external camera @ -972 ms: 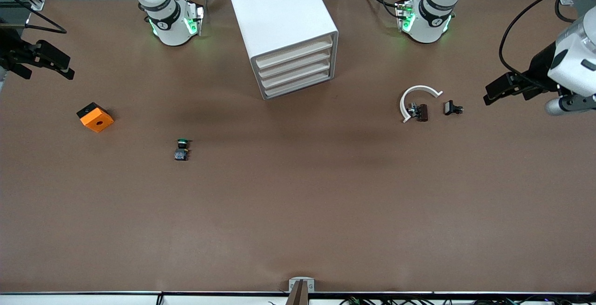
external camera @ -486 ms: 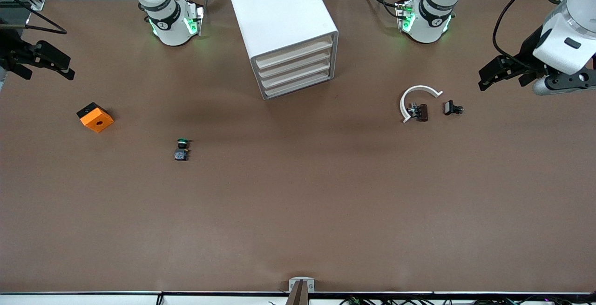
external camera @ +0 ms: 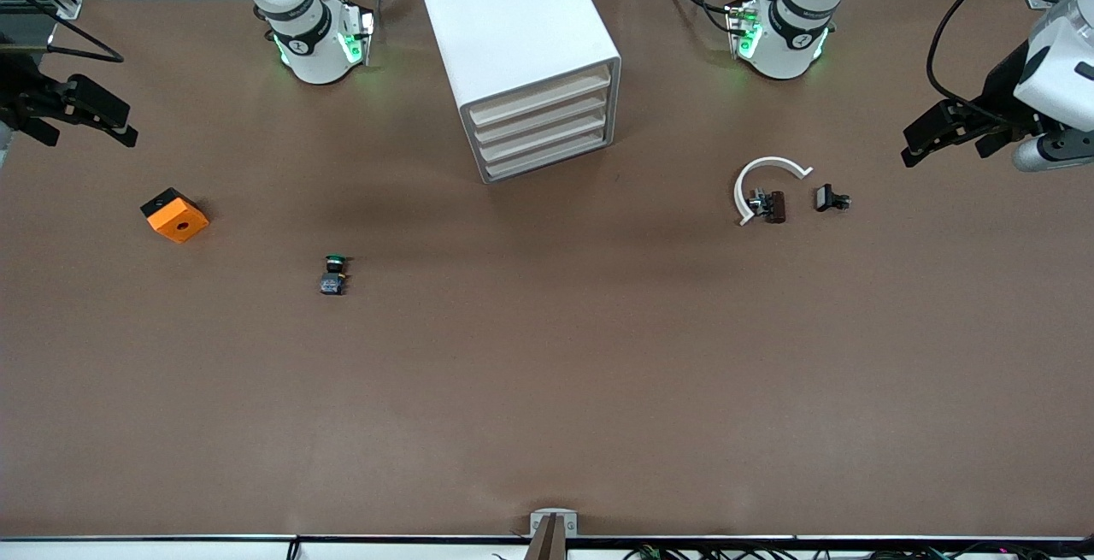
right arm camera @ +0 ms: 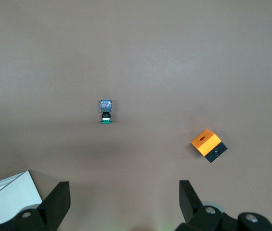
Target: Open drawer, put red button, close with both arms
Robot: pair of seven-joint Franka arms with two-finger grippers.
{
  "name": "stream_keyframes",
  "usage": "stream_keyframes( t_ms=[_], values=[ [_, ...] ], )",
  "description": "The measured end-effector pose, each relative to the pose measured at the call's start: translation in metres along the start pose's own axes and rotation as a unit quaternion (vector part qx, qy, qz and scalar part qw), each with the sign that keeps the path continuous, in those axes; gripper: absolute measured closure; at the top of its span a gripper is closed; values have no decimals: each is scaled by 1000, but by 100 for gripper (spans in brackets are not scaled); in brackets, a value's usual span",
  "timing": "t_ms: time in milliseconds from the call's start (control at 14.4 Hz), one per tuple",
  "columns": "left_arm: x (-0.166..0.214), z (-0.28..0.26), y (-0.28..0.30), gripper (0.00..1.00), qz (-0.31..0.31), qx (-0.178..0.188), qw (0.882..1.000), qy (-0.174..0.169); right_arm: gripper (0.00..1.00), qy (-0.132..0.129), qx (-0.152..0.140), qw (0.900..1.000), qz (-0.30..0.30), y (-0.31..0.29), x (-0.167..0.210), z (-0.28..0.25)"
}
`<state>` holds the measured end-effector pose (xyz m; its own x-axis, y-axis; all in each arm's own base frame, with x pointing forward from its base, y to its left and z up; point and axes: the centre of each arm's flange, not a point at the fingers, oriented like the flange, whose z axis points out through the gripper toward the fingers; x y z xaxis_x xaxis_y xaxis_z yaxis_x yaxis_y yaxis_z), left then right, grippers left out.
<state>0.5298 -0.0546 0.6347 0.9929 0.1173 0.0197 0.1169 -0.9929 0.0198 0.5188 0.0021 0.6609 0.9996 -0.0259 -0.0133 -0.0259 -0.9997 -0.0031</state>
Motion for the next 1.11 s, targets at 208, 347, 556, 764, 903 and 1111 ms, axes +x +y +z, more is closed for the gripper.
stream_keyframes(
  t_ms=[208, 347, 556, 764, 903, 1111],
  values=[
    [0, 0, 1, 0, 9, 0, 1000, 0, 0, 0, 0, 1000, 0, 0, 0, 0],
    [0, 0, 1, 0, 10, 0, 1000, 0, 0, 0, 0, 1000, -1, -1, 0, 0],
    [0, 0, 1, 0, 10, 1, 1000, 0, 0, 0, 0, 1000, -6, -6, 0, 0],
    [0, 0, 0, 0, 10, 3, 1000, 0, 0, -2, -1, 1000, -13, -13, 1, 2],
    [0, 0, -2, 0, 10, 12, 1000, 2, 0, -2, -1, 1000, -13, -13, 1, 2],
    [0, 1, -3, 0, 11, 20, 1000, 0, 0, -3, -1, 1000, -13, -13, 1, 3]
  ],
)
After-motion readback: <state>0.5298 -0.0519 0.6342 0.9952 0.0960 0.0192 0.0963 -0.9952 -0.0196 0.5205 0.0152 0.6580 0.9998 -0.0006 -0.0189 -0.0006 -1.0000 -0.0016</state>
